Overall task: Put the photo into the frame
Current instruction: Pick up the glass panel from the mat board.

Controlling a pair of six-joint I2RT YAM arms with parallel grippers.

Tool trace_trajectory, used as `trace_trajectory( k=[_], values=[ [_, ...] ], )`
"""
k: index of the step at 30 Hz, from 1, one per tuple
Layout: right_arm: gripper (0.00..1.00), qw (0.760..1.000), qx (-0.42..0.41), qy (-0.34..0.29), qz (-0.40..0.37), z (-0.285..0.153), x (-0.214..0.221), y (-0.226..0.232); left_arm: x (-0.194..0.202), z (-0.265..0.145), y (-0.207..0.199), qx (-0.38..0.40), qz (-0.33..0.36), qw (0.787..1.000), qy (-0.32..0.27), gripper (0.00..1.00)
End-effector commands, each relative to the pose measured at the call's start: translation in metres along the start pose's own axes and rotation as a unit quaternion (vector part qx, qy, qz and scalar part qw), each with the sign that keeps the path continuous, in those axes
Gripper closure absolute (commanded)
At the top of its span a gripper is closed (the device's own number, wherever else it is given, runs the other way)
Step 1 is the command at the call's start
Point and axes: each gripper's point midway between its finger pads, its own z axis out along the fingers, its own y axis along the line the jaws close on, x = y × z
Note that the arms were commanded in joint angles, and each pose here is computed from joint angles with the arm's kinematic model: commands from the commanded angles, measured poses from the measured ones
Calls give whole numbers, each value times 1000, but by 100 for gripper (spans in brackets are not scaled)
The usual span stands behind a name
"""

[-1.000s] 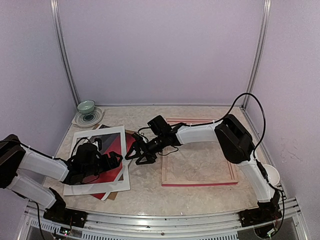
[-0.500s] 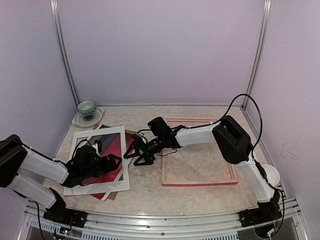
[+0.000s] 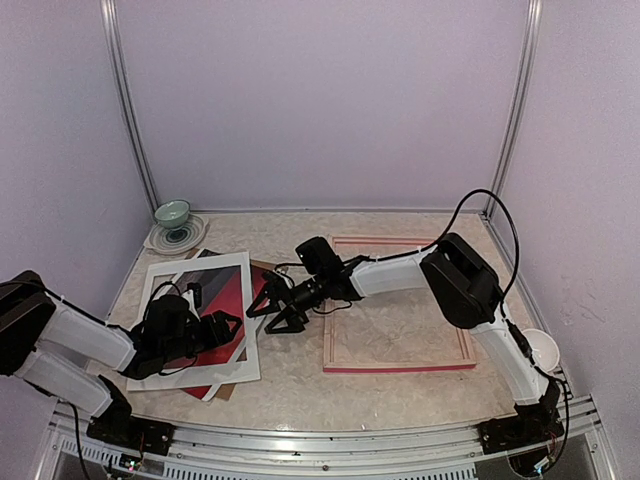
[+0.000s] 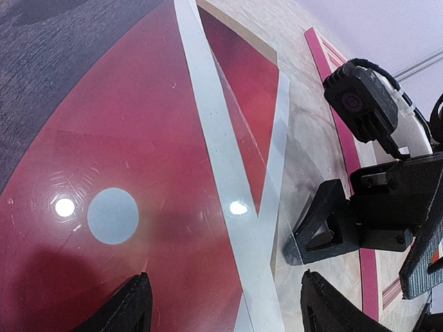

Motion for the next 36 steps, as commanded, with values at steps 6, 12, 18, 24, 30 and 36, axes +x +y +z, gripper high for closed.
trace_trajectory(
  k=[6,12,18,24,30,36],
  values=[
    [17,999,-28,27,13,10,16,-3,12,-4,6,-4,0,1000,18,27],
    [43,999,-32,30,13,11,19,-8,12,-5,6,-2,-1,1000,17,27],
    [64,999,-30,32,18,13,22,-16,10,-6,3,3,-3,1000,14,27],
    [65,999,-33,31,25,15,22,-22,7,-6,-1,9,-2,1000,10,27],
    [74,998,-38,32,29,17,22,-23,7,-6,-2,12,-3,1000,12,27],
    [79,998,-39,29,33,18,20,-24,6,-5,-4,14,-2,1000,12,27]
  ],
)
